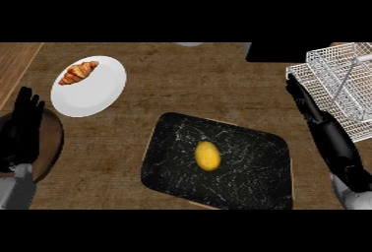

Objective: Pick the lemon from the tray and place it in the tiered basket

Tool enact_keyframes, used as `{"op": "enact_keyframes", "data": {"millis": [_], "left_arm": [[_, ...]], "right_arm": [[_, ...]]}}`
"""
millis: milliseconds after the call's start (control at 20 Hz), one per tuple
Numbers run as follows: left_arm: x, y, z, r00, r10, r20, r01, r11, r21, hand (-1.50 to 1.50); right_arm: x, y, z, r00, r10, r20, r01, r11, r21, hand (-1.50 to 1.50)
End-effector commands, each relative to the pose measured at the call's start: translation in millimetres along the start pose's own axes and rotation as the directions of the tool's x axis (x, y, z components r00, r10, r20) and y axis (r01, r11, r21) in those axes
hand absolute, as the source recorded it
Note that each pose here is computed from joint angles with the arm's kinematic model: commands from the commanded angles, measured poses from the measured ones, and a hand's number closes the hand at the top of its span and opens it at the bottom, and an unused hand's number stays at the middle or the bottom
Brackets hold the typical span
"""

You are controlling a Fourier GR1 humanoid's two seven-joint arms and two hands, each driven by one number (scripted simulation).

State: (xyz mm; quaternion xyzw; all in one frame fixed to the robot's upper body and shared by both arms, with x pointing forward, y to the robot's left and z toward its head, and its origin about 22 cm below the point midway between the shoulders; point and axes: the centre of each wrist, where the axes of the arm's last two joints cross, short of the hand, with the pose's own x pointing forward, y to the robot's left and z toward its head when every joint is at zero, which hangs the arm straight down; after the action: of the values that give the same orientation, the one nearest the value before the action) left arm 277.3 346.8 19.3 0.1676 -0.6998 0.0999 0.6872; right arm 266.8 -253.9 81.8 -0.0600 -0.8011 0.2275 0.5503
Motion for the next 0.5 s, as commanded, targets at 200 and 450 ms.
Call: {"op": "enact_keyframes", "data": {"millis": [200, 450], "left_arm": [[-50, -45, 56, 0.978, -0.148, -0.145, 0.124, 0.979, -0.164, 0.0], [-72, -39, 81, 0.958, -0.141, -0.251, 0.097, 0.979, -0.18, 0.0]], "right_arm": [[28, 8, -21, 1.0, 0.008, 0.018, -0.001, 0.937, -0.348, 1.5], [-21, 4, 18, 0.934, -0.262, -0.244, -0.049, 0.582, -0.812, -1.5]]}}
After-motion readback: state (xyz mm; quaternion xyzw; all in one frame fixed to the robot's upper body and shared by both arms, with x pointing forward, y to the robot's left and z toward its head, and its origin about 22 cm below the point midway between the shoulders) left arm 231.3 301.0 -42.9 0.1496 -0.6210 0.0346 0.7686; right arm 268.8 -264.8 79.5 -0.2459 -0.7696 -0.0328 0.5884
